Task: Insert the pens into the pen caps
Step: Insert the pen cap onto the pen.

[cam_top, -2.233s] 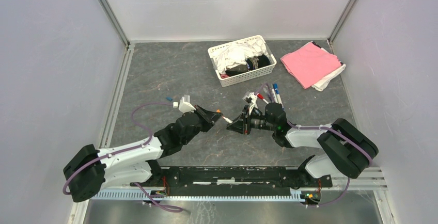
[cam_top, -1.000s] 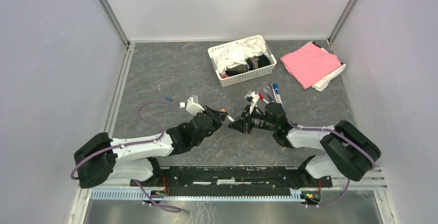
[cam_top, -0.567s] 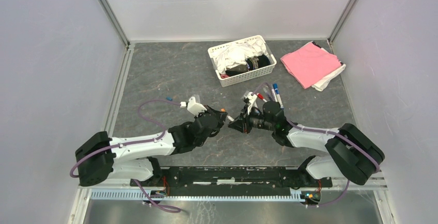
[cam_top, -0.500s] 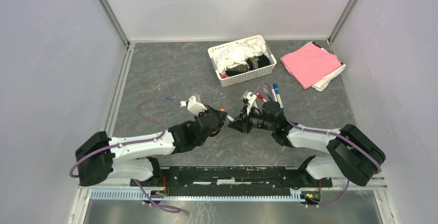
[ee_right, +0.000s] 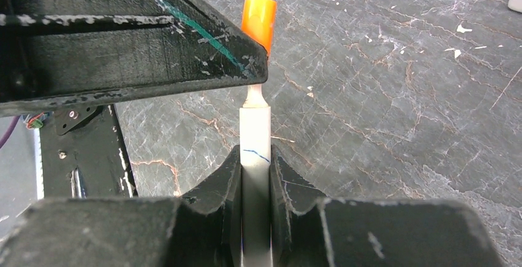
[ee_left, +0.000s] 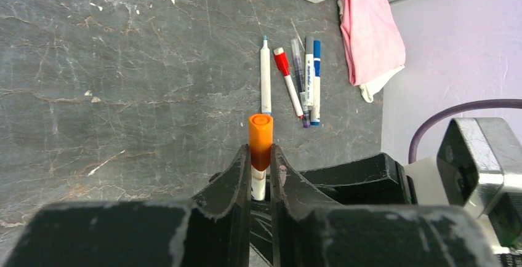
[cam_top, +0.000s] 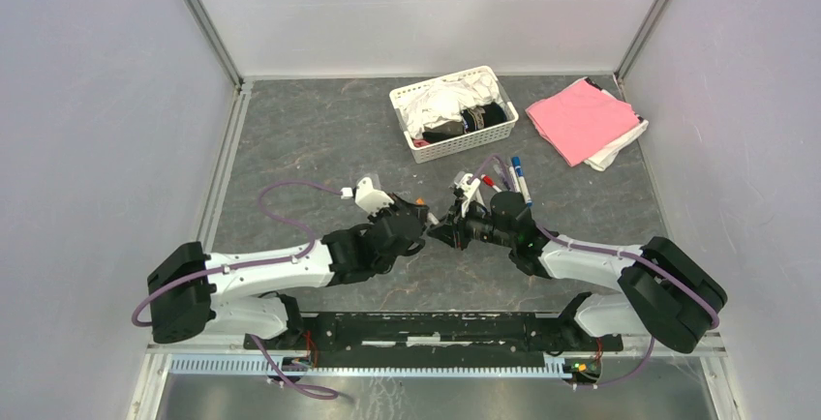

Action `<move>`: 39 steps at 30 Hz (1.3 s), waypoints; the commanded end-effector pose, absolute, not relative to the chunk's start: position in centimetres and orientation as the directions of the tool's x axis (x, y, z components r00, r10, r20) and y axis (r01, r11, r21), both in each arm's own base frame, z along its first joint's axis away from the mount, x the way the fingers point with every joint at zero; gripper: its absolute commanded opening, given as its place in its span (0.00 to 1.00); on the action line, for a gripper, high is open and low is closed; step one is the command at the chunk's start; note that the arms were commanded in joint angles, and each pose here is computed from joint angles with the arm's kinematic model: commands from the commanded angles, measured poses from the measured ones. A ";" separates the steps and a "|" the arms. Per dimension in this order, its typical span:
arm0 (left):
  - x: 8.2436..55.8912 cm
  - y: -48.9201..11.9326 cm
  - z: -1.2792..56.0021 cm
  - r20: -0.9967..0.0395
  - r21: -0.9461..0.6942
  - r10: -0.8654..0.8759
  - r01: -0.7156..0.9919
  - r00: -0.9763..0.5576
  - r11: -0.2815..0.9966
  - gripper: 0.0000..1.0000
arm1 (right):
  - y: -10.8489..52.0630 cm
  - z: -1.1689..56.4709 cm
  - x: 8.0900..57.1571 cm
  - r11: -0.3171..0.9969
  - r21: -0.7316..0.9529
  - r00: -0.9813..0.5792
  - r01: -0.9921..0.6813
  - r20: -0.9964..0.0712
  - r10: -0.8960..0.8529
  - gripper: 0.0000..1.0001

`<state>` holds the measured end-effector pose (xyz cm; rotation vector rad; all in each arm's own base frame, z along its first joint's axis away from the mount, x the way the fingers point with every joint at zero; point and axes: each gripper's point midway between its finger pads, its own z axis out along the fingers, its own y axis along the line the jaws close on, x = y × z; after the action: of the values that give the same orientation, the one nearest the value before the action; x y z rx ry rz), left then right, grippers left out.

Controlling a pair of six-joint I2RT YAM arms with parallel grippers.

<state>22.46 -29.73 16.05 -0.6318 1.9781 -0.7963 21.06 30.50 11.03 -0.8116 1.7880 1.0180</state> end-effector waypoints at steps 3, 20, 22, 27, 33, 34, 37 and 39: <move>19.0 -34.5 18.6 -0.431 -0.819 -0.677 -0.056 -0.597 0.571 0.02 | 31.3 15.8 22.7 0.440 0.205 -0.221 -0.874 -0.975 0.016 0.00; 16.9 -32.9 17.7 -0.672 -0.624 -0.476 0.087 -0.567 0.777 0.02 | 31.3 17.6 20.8 0.318 0.268 -0.246 -0.909 -0.963 0.109 0.00; 16.5 -32.9 17.7 -0.690 -0.608 -0.459 0.103 -0.560 0.787 0.06 | 31.4 18.0 20.3 0.285 0.263 -0.238 -0.922 -0.964 0.120 0.00; 16.3 -32.5 18.1 -0.704 -0.604 -0.465 0.108 -0.536 0.790 0.14 | 31.5 18.3 19.6 0.249 0.248 -0.223 -0.936 -0.967 0.125 0.00; 16.1 -31.8 19.3 -0.722 -0.603 -0.472 0.127 -0.505 0.787 0.30 | 31.4 18.5 19.4 0.237 0.228 -0.203 -0.944 -0.971 0.127 0.00; 16.0 -31.7 19.5 -0.725 -0.603 -0.473 0.130 -0.501 0.787 0.34 | 31.4 18.5 19.4 0.237 0.224 -0.199 -0.945 -0.972 0.125 0.00; 16.0 -31.4 19.8 -0.727 -0.604 -0.479 0.128 -0.492 0.787 0.40 | 31.4 18.5 19.4 0.239 0.223 -0.198 -0.945 -0.972 0.124 0.00; 15.8 -31.1 19.9 -0.727 -0.605 -0.483 0.124 -0.488 0.786 0.46 | 31.4 18.4 19.3 0.236 0.224 -0.199 -0.946 -0.972 0.122 0.00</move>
<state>16.59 -31.07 18.83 -0.3013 1.9629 -0.7293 18.49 31.08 14.62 -0.8616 1.5591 1.2341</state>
